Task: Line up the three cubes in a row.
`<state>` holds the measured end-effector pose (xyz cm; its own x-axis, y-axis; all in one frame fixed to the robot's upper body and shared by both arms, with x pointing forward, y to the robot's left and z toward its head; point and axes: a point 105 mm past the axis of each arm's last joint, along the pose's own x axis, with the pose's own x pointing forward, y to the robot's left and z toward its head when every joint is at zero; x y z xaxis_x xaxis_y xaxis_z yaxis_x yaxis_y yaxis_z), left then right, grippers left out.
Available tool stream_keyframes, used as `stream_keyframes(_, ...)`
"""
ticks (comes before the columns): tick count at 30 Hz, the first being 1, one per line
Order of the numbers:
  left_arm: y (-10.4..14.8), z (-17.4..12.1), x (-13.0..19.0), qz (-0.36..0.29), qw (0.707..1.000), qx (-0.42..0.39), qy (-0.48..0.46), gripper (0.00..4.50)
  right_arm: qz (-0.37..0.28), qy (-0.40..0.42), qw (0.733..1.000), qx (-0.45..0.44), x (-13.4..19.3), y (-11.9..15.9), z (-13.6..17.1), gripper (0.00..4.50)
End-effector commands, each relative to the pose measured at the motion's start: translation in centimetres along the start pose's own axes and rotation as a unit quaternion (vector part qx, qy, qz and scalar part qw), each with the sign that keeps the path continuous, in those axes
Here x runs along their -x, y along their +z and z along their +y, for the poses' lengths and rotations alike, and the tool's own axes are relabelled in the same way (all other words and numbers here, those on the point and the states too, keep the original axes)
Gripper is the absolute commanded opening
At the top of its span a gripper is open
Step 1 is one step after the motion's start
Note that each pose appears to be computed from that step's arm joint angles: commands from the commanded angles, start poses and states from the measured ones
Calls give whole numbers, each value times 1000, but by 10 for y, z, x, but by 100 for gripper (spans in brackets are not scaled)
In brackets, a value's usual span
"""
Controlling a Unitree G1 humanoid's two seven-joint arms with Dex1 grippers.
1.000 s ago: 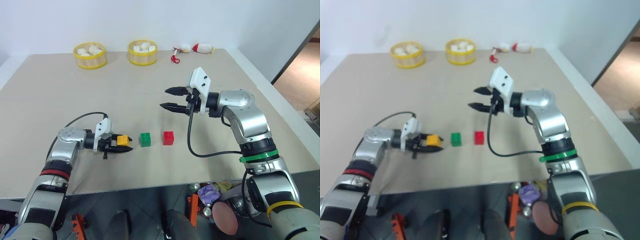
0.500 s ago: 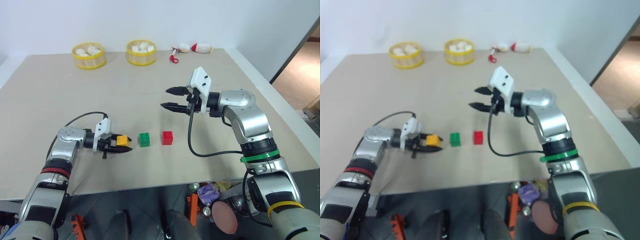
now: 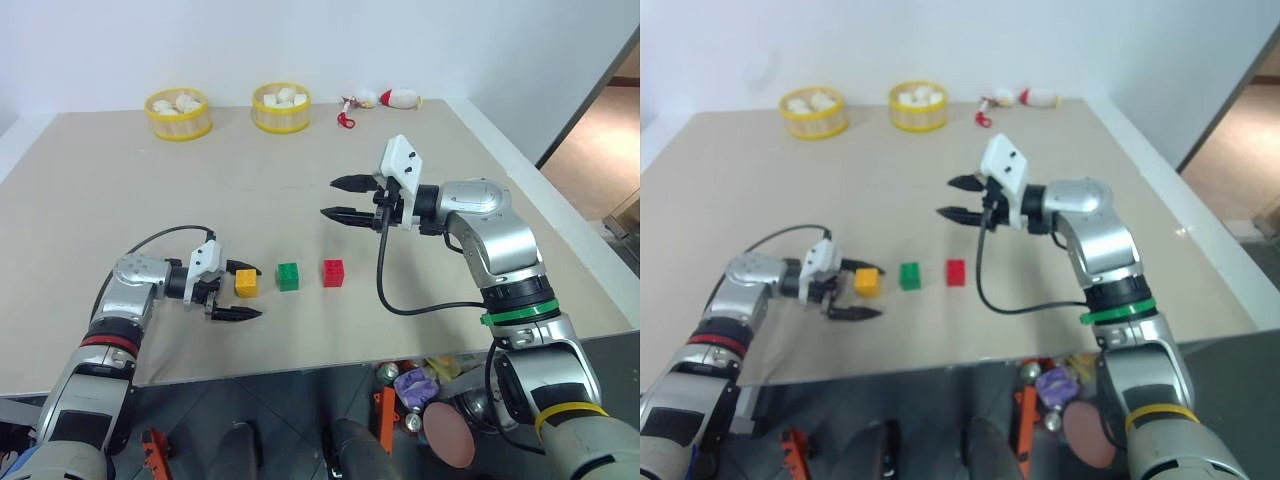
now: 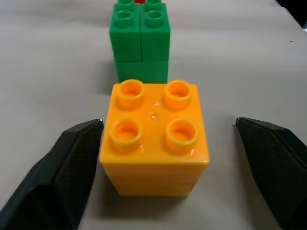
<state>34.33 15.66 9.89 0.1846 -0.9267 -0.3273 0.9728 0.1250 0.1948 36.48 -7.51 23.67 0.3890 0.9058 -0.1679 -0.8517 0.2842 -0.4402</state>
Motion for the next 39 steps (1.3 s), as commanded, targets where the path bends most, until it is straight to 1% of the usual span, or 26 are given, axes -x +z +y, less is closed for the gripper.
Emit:
stream_keyframes(1,4,8,7,7,1000,-16,23,448,-19,19,999,17,7,12,5,265)
stream_keyframes(7,12,14,11,-9,999,-16,47,448,-22,33,999,12,9,13,7,265)
stream_keyframes(13,22,16,29,-18,998,-23,63,448,-16,115,993,2,20,8,26,265)
stream_keyframes(17,29,16,40,-23,997,-27,74,448,-11,132,991,-3,22,4,27,265)
stream_keyframes(22,40,-3,49,-32,998,-16,57,448,-12,137,990,-8,19,1,26,265)
stream_keyframes(28,66,-23,63,-59,996,43,53,448,-17,139,990,-10,16,1,23,265)
stream_keyframes(33,91,-25,92,-103,984,79,125,448,-24,145,989,-12,14,1,25,265)
stream_keyframes(36,98,-24,121,-139,963,98,207,448,-25,160,986,-24,17,0,31,265)
stream_keyframes(39,97,-27,142,-159,938,114,285,448,-13,172,984,-34,22,-9,37,265)
